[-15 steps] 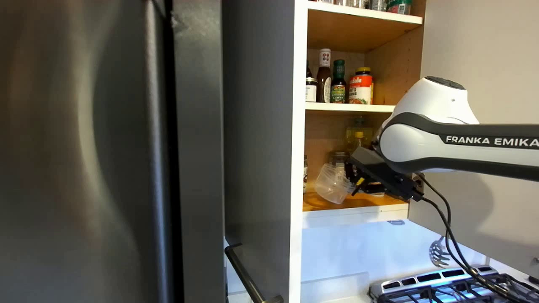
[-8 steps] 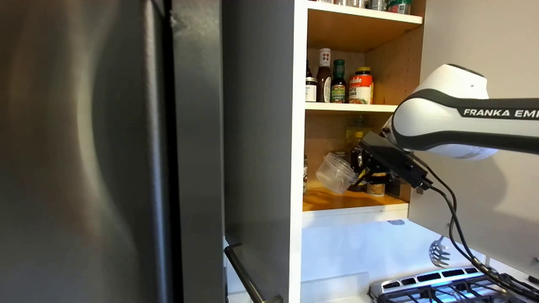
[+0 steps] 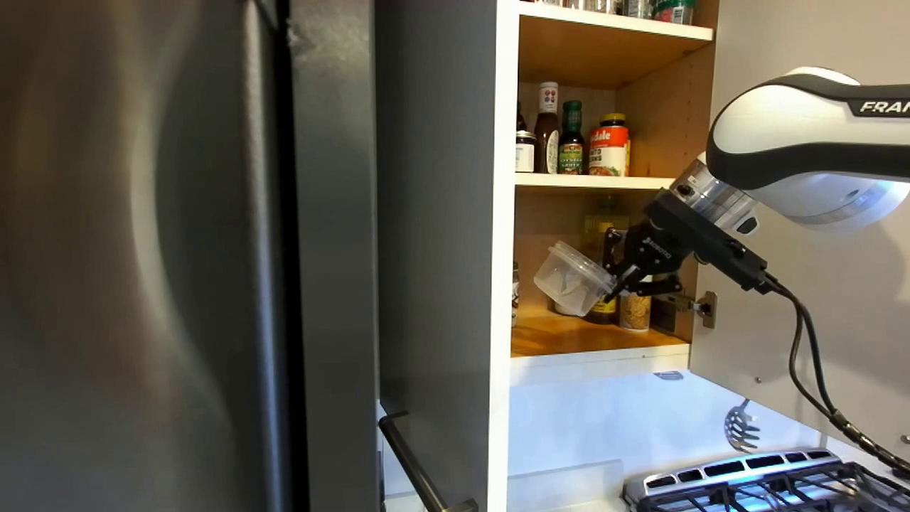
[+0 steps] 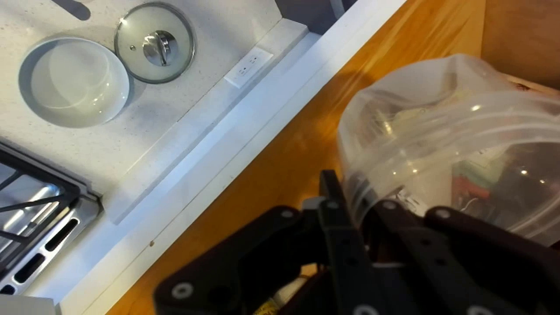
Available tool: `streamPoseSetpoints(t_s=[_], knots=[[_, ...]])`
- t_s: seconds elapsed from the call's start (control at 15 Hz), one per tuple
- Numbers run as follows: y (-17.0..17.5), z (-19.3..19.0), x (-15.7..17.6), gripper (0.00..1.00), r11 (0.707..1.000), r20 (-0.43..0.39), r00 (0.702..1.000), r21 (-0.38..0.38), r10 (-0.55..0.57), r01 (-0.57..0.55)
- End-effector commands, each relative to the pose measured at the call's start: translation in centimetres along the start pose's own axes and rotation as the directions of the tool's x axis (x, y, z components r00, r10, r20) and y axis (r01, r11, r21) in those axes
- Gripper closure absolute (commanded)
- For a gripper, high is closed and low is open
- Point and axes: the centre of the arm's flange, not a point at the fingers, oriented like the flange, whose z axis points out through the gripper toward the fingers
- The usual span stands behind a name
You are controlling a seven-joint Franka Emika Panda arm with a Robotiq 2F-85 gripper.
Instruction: Remove the clear bowl from the bottom shelf and put it on the second last shelf of the top wall cabinet
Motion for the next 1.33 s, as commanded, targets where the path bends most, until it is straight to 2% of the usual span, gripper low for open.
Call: streamPoseSetpoints(t_s=[0.0,0.07,0.13,0.4,0.6,0.73,0.93,1.13,1.27], knots=[[0.0,0.0,0.0,0.90,1.000,0.000,1.000,-0.001,0.000,0.000],[0.0,0.1,0.0,0.90,1.000,0.001,1.000,-0.002,-0.001,0.001],[-0.1,0.3,-0.2,0.97,1.000,0.003,1.000,-0.004,-0.025,0.025],[-1.8,-1.3,0.9,0.97,0.994,0.094,0.992,0.061,0.082,-0.088],[-1.5,-2.1,1.3,0.97,0.987,0.191,0.970,0.030,0.149,-0.157],[-1.3,-2.5,1.7,0.97,0.975,0.260,0.942,0.018,0.211,-0.223],[-1.4,-3.3,2.5,0.97,0.949,0.341,0.897,0.038,0.281,-0.312],[-2.2,-4.4,3.4,0.97,0.894,0.423,0.831,0.097,0.360,-0.437],[-2.5,-5.0,3.9,0.97,0.855,0.460,0.798,0.142,0.389,-0.498]])
